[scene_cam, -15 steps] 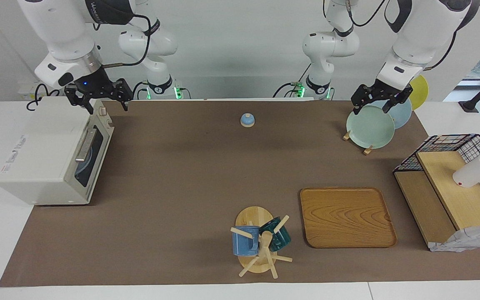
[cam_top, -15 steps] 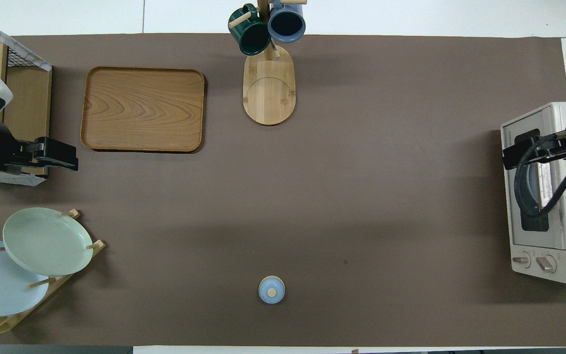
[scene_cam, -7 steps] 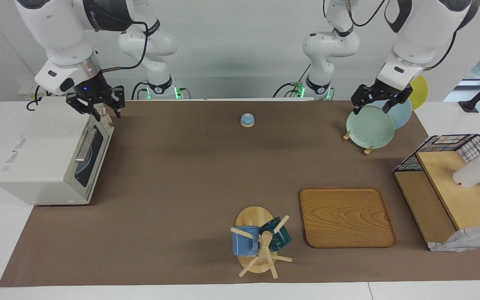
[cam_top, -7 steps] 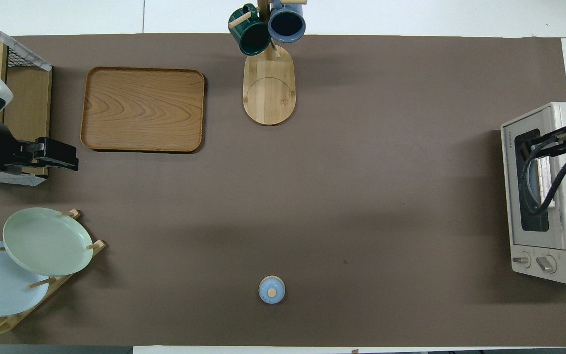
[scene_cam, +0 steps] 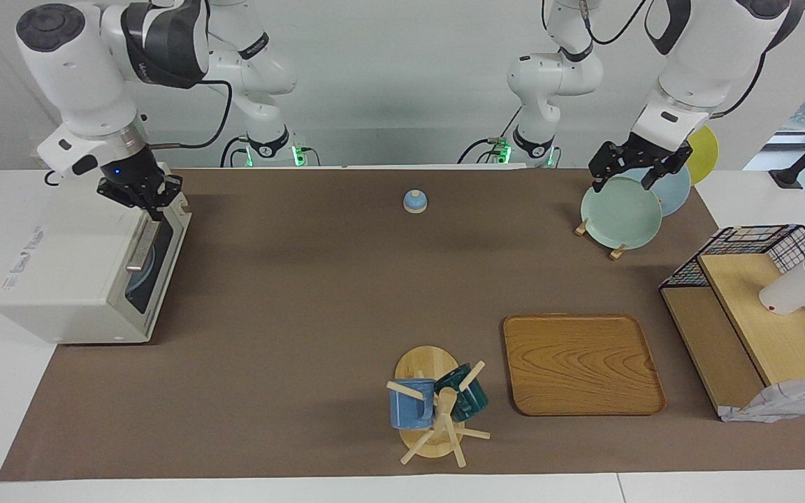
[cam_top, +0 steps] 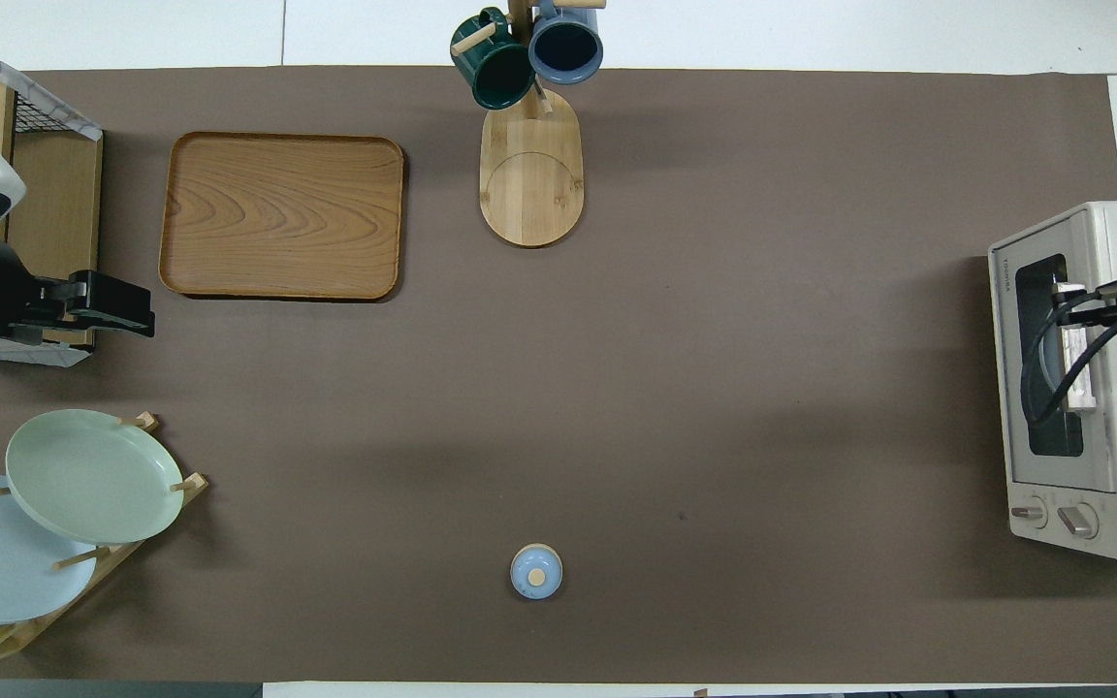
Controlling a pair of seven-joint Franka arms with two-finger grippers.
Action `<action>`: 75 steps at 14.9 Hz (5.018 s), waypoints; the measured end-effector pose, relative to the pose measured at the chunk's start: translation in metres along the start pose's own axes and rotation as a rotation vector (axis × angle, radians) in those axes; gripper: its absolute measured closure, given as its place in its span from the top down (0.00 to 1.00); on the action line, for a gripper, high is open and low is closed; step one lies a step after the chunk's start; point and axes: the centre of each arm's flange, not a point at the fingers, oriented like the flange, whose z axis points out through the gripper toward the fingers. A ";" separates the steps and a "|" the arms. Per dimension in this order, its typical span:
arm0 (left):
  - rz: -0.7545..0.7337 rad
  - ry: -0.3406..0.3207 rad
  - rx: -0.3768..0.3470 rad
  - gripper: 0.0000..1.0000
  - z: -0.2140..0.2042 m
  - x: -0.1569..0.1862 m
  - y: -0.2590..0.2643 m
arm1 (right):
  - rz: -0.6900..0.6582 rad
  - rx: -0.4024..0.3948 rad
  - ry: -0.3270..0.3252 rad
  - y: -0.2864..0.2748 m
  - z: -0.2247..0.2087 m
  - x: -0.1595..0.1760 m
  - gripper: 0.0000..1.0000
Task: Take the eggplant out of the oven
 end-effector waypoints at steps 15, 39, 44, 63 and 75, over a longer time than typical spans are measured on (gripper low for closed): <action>0.000 0.000 0.000 1.00 0.000 0.000 0.000 | 0.056 -0.049 -0.088 0.028 0.062 -0.011 0.01; 0.000 0.000 0.000 1.00 0.000 0.000 0.000 | -0.032 0.066 -0.043 -0.096 0.184 0.007 0.01; 0.000 0.000 0.000 1.00 0.000 0.000 0.000 | -0.012 0.090 -0.058 -0.099 0.210 0.011 0.01; 0.000 -0.003 0.000 1.00 0.000 0.000 0.000 | -0.002 0.029 -0.088 -0.057 0.114 0.015 0.36; 0.001 0.018 -0.002 1.00 -0.002 0.002 0.001 | -0.132 -0.004 -0.056 -0.045 0.139 0.000 0.36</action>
